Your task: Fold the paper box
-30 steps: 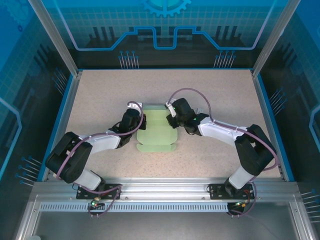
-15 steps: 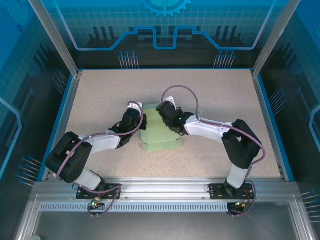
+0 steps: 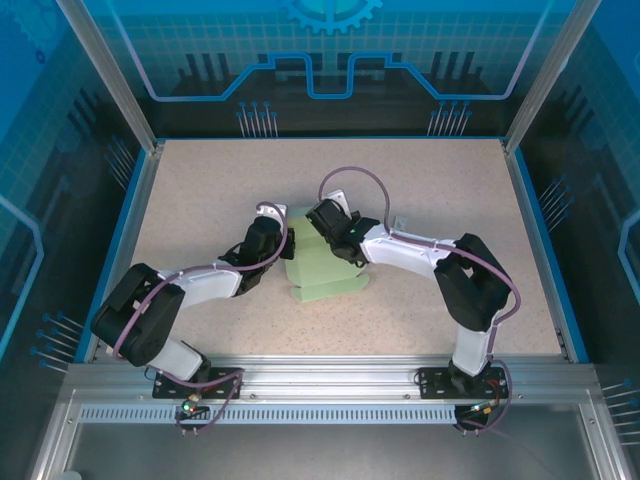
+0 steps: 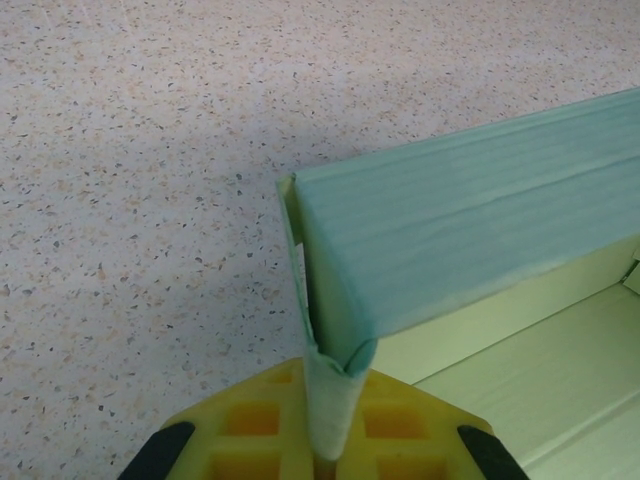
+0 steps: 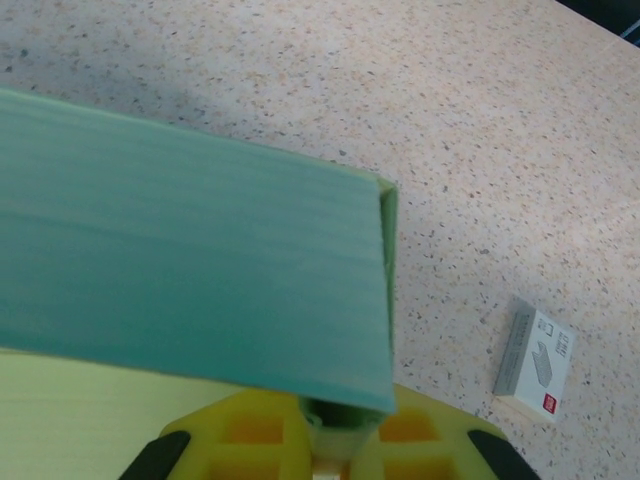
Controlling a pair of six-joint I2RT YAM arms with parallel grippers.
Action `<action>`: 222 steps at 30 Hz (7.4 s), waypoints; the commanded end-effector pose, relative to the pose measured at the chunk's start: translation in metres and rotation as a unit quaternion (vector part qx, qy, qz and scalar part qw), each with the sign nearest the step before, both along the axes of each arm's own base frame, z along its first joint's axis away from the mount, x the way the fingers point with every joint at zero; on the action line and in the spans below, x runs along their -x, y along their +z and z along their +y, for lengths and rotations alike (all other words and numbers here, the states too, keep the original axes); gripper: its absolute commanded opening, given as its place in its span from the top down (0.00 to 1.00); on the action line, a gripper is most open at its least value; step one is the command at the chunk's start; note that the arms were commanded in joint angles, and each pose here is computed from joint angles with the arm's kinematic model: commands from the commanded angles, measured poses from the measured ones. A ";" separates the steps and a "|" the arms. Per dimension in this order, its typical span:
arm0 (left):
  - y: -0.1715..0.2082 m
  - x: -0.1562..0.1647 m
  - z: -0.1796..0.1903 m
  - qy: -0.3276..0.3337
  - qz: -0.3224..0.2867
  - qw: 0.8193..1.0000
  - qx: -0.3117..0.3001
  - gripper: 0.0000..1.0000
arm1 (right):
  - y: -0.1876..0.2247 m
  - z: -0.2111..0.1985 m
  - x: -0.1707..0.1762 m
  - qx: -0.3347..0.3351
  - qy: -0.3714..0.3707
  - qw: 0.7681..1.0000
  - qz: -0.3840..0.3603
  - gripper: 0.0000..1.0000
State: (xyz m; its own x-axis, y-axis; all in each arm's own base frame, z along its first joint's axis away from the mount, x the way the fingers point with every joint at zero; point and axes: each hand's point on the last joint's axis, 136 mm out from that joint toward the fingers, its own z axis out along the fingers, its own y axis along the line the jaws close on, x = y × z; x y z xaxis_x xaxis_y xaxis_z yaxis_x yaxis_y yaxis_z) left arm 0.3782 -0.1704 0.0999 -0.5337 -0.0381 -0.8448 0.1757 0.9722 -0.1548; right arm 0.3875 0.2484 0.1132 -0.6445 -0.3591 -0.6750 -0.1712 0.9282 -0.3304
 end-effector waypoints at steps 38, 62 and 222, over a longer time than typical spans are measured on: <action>0.013 -0.004 -0.011 -0.016 -0.013 1.000 0.013 1.00 | 0.002 -0.021 -0.014 0.013 0.007 1.000 0.027 0.84; 0.014 -0.005 -0.008 -0.009 -0.015 1.000 0.005 1.00 | -0.013 -0.014 0.037 -0.093 0.062 0.984 0.142 0.56; 0.008 -0.028 -0.061 -0.277 0.344 0.886 -0.141 0.41 | -0.015 -0.008 0.037 -0.237 0.154 0.940 0.189 0.37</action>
